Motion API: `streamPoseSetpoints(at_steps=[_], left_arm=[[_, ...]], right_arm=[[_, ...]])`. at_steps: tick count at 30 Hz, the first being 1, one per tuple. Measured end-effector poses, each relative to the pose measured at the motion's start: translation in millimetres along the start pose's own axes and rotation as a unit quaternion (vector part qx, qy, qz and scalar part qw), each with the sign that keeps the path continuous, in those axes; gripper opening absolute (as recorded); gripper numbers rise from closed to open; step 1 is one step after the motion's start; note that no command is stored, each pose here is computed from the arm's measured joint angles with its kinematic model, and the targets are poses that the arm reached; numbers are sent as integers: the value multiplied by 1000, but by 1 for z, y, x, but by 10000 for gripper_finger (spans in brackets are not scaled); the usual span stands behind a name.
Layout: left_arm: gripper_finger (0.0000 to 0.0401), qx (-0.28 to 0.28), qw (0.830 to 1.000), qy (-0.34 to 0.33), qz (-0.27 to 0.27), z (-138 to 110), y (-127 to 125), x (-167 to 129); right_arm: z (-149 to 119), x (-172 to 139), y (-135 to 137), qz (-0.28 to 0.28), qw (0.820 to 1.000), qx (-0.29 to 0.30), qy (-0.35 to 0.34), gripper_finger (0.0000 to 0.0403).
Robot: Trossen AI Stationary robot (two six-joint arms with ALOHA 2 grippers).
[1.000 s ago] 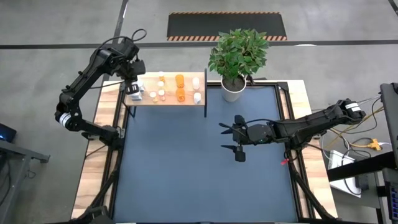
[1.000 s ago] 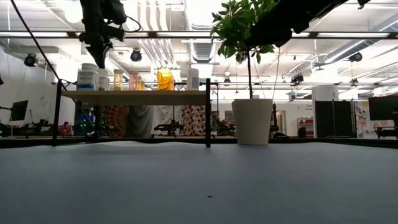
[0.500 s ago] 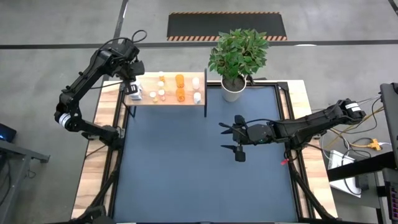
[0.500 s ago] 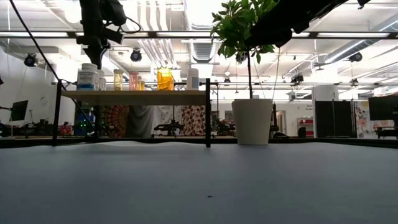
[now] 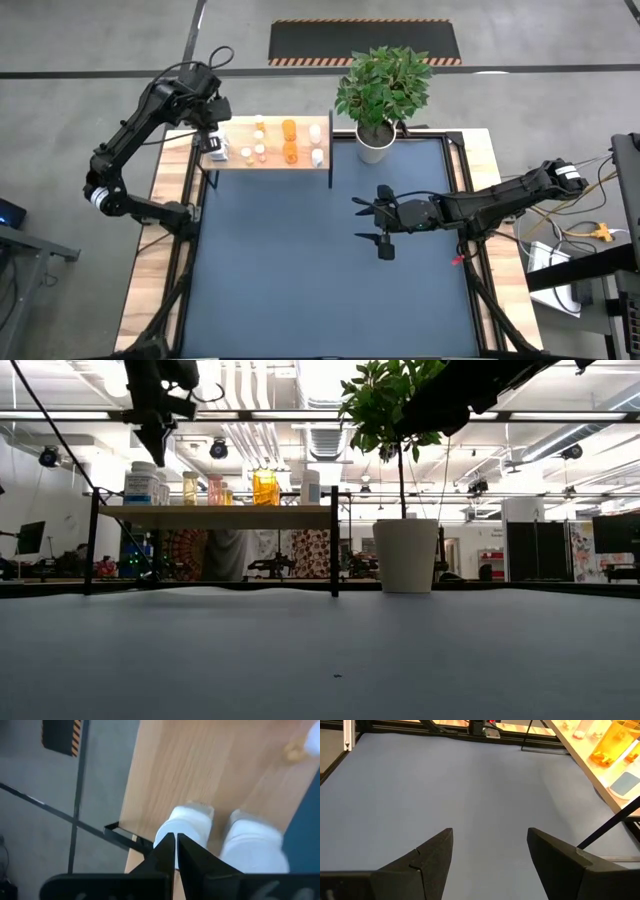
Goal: Pick and place medicine bottles onto shelf by color
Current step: Put the white pill bottle on the shelf
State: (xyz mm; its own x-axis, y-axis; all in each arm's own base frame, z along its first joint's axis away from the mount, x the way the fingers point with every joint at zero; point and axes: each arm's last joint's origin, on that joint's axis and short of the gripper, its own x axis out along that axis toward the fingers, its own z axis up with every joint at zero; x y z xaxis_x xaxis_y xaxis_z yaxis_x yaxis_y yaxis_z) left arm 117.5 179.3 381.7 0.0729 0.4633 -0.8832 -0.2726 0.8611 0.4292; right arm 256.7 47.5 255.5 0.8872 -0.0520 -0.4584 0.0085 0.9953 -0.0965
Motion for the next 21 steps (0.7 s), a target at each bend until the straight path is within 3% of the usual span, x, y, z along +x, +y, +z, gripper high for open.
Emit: streamPoseSetpoints(at_steps=[8,21], left_arm=[[0,-26,999,11,42,-5,-5,-9],[0,-14,993,96,70,-8,-11,21]], right_arm=[[0,0,0,0,1000,0,0,244],[0,0,0,0,1000,1,2,244]])
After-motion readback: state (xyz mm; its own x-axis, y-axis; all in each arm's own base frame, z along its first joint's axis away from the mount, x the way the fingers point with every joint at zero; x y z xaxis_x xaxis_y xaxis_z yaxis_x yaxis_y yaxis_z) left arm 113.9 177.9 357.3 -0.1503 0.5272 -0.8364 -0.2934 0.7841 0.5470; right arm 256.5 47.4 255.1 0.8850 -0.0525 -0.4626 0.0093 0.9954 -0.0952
